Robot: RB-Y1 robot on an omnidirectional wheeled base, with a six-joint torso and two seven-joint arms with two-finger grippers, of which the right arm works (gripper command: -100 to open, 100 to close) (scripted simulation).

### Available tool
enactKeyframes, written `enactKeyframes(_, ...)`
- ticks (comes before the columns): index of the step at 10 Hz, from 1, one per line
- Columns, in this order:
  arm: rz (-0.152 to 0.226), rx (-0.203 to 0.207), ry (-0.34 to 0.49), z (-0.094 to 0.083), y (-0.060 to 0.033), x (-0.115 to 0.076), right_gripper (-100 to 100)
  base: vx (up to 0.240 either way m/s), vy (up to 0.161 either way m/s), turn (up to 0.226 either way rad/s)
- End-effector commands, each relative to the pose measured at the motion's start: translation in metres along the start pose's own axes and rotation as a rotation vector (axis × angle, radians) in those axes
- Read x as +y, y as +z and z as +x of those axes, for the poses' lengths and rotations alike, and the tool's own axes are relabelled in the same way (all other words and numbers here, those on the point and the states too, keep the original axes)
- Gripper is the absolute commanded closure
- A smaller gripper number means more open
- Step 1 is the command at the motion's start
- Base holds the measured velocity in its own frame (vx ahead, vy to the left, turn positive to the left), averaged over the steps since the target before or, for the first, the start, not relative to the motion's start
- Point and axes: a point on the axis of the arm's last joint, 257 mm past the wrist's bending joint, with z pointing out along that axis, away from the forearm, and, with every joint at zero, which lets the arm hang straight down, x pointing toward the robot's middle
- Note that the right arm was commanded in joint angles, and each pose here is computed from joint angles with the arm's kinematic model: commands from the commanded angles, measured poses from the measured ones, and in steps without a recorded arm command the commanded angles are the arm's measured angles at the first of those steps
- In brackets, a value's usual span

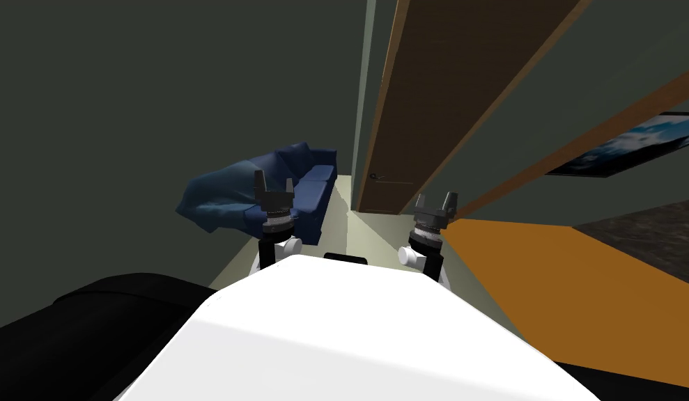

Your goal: Pull the door open

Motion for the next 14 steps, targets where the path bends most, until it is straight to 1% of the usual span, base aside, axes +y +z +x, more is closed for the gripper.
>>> enactKeyframes(1, 0.027, 0.002, -0.003, -0.001, -0.0023, -0.014, -100, 0.105, -0.002, 0.031)
enactKeyframes(8, 0.145, 0.010, -0.019, -0.007, -0.0157, -0.079, -100, 0.096, -0.016, 0.031)
enactKeyframes(14, 0.255, 0.016, -0.039, -0.014, -0.0321, -0.137, -100, 0.098, -0.015, 0.035)
